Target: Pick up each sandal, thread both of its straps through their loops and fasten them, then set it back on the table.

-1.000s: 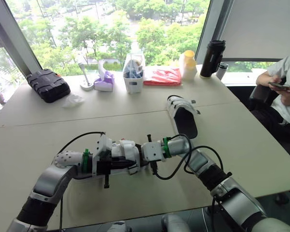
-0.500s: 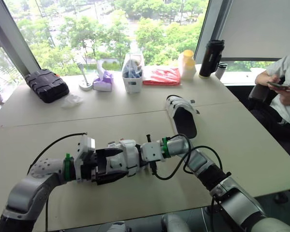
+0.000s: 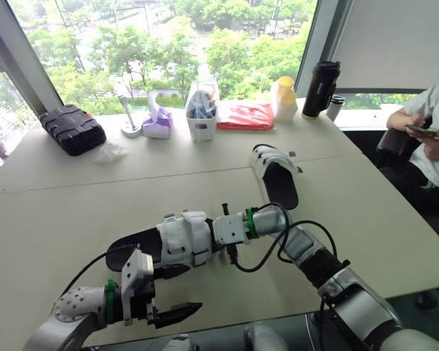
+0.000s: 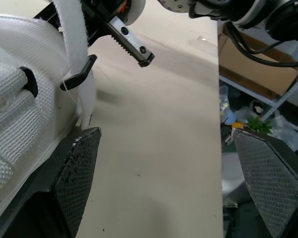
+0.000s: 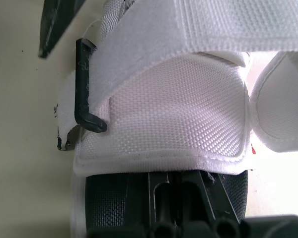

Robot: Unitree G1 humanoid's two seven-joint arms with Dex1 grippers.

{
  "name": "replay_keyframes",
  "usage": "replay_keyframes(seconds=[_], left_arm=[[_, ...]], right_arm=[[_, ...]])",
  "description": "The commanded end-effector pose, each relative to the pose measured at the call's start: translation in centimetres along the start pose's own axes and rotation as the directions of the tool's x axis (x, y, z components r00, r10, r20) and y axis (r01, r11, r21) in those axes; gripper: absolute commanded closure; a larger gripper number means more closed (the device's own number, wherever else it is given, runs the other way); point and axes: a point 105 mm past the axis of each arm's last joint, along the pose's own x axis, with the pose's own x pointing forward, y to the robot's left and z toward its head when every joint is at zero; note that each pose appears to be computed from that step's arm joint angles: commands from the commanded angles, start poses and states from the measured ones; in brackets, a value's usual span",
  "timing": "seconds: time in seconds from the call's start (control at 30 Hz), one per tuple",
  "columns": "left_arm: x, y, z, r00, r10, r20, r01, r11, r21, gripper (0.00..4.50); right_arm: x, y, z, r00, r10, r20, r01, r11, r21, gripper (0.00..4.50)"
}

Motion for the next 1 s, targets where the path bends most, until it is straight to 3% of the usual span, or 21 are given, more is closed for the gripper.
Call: replay_keyframes(seconds=[0.03,1.0], left_arm=[[0.5,0.2,0.2,1.0,0.009,0.016,-0.009,0.999,0.032,0.13],[2.0,0.5,0.8,0.997,0.039,0.066,-0.046,0.994,0.097,0.13]], right_arm=[[0.9,3.5,-2.6,0.988,0.129,-0.085,-0.122,0.989,0.084,4.5],[0.8,3.4,-2.7,0.989,0.122,-0.089,-0.114,0.99,0.088,4.5]])
